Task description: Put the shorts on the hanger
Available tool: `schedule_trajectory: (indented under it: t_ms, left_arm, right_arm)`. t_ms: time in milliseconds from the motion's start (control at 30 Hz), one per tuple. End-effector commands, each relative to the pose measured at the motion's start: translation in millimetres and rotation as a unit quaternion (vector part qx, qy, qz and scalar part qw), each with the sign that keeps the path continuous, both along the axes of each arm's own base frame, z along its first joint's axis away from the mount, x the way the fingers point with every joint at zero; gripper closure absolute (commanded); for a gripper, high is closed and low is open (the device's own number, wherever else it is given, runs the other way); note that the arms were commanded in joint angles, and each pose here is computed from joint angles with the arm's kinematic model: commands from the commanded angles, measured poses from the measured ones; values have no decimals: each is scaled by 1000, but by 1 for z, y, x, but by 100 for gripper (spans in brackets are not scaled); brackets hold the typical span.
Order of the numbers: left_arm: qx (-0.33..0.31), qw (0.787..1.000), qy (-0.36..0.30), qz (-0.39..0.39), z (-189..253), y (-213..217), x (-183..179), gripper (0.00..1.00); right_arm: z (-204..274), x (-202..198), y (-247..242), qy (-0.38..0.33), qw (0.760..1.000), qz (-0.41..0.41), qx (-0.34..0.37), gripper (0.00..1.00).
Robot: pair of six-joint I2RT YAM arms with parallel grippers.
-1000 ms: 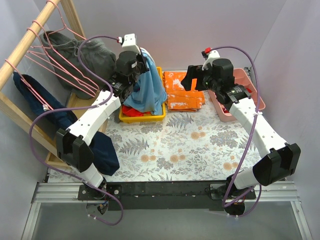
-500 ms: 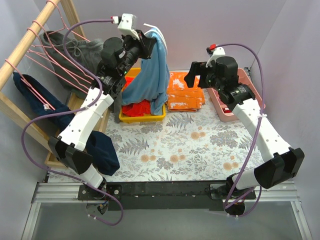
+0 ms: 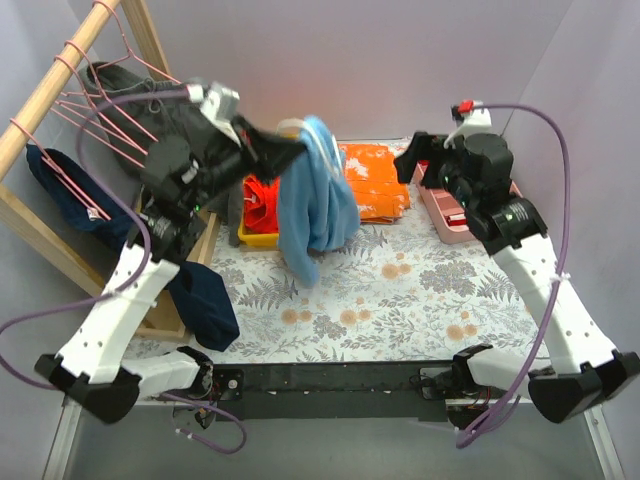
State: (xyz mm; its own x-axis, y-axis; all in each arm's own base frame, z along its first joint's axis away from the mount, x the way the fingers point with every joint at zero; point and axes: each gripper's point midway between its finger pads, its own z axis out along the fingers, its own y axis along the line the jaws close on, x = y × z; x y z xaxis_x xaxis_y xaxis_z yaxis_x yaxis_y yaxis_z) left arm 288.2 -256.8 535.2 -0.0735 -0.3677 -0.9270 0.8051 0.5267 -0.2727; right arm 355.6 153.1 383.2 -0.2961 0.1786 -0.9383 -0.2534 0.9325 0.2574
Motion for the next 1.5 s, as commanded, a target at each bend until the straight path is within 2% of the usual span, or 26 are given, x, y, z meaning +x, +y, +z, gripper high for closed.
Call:
schedule_trajectory:
  t_ms: [0,33,100,133,167,200,233,267,300,367,400,433,500,567,700,800,900,933,1033,1167,1233,1333,1367,1400,1433,1467]
  left_arm:
    - [32,960,230,-159,-164,-30,-74,100]
    - [36,942,277,-185,-194,-34,-90,100]
    - [45,895,382,-226,-253,-43,-132,100]
    - [70,863,451,-218,-316,-38,-152,100]
    - [75,852,470,-218,-335,-37,-164,100]
    - [84,838,493,-218,-351,-37,-180,100]
    - [88,821,531,-193,-380,-28,-188,92]
    - [95,808,554,-177,-392,-22,-194,78]
    - [98,800,569,-162,-402,-18,-196,71]
    - [96,798,581,-130,-408,-8,-196,59]
    - [94,801,581,-114,-407,-5,-194,45]
    - [90,806,576,-102,-404,-2,-191,42]
    - [76,825,554,-81,-387,2,-181,42]
    - [80,838,534,-77,-373,0,-175,49]
    - [101,854,503,-81,-356,-5,-166,50]
    - [153,854,493,-70,-360,-10,-156,49]
    - [215,841,492,-63,-375,-28,-164,49]
    - [247,829,497,-69,-385,-31,-178,49]
    - [310,799,516,-12,-417,-30,-200,45]
    - [343,788,512,-4,-438,-51,-228,35]
    - [344,789,508,-2,-446,-65,-230,34]
    - [351,787,507,27,-466,-71,-223,36]
    - [354,786,506,37,-470,-70,-220,44]
    - [359,785,501,55,-476,-67,-215,49]
    - [359,788,495,75,-477,-63,-209,69]
    - [359,790,486,104,-475,-53,-200,92]
  right_arm:
    - [-59,-35,-5,53,998,8,22,1]
    - [-106,-45,-3,102,994,12,22,1]
    - [-133,-58,3,115,992,34,38,2]
    - [-150,-65,8,134,989,41,44,2]
    - [-186,-76,8,169,984,43,36,2]
    - [-197,-82,19,176,982,59,38,2]
    - [-209,-87,24,187,980,66,37,3]
    - [-229,-95,29,210,975,67,34,3]
    - [-235,-101,40,211,974,78,26,3]
    - [-248,-107,49,226,971,80,12,3]
    - [-254,-108,50,226,971,76,1,4]
    - [-256,-112,57,227,970,87,-5,7]
    - [-265,-114,60,230,969,87,-24,11]
    - [-272,-117,58,236,967,84,-37,15]
    - [-285,-124,39,239,968,51,-54,17]
    - [-295,-133,27,241,968,39,-59,18]
    - [-307,-144,31,253,964,67,-50,19]
    - [-311,-147,34,255,963,78,-49,19]
    - [-307,-141,41,229,968,95,-42,18]
    - [-314,-140,59,235,962,134,-40,18]
    - [-320,-139,59,240,961,133,-45,18]
    - [-317,-132,66,231,962,138,-44,21]
    - [-317,-132,67,233,961,141,-42,23]
    - [-312,-130,70,230,962,141,-41,33]
    - [-314,-130,62,241,961,126,-57,43]
    - [-305,-125,54,238,964,100,-67,64]
